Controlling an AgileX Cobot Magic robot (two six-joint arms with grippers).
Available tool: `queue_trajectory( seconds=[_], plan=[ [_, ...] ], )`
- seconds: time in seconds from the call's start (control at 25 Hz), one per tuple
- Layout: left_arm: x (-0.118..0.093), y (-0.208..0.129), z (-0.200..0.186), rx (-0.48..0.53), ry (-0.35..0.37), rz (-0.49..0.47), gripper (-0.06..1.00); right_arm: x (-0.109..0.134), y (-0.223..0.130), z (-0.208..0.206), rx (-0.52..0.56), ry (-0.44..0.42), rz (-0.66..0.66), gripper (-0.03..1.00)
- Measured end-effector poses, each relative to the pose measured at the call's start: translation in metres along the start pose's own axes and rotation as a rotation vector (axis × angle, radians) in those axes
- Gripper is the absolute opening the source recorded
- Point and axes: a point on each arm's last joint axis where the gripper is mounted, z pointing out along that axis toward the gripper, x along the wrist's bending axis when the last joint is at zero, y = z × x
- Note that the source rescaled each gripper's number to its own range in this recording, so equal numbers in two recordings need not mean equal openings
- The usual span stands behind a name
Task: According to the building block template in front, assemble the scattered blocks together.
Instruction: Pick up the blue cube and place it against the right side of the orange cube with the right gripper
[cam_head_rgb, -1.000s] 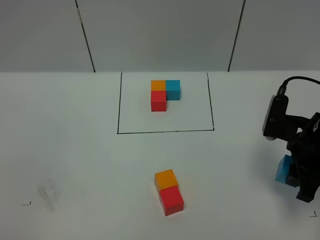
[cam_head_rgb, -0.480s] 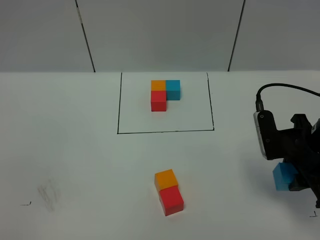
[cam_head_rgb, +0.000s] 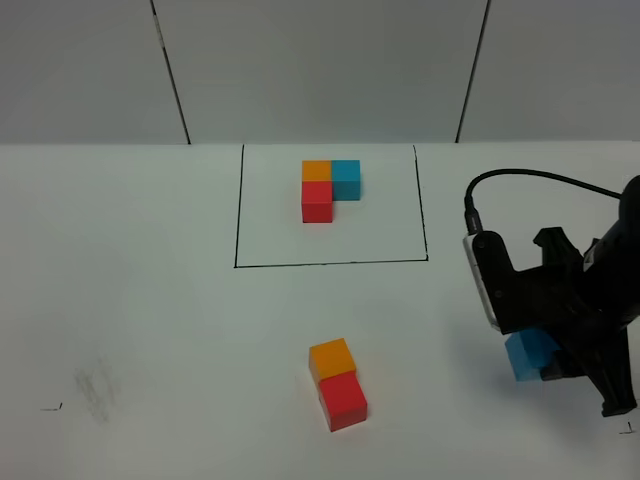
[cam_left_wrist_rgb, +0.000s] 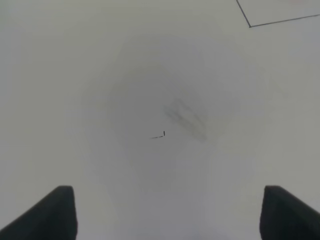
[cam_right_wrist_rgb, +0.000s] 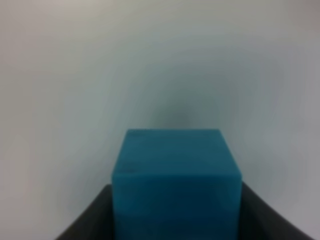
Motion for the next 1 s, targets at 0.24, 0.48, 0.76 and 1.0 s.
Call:
queue_trajectory(
  seconds=[0.24, 0.48, 0.76, 1.0],
  plan=[
    [0.000, 0.000, 0.000, 0.000, 0.000, 0.000, 0.99, -0.022, 0.017, 0.006, -0.020, 0.018, -0.023, 0.00],
    [0.000, 0.000, 0.000, 0.000, 0.000, 0.000, 0.99, -0.035, 0.041, 0.016, -0.027, 0.072, -0.080, 0.00],
    [0.000, 0.000, 0.000, 0.000, 0.000, 0.000, 0.99, -0.055, 0.060, 0.023, -0.030, 0.100, -0.114, 0.00],
    [0.000, 0.000, 0.000, 0.000, 0.000, 0.000, 0.99, -0.061, 0.075, 0.035, -0.028, 0.129, -0.157, 0.00]
  ],
)
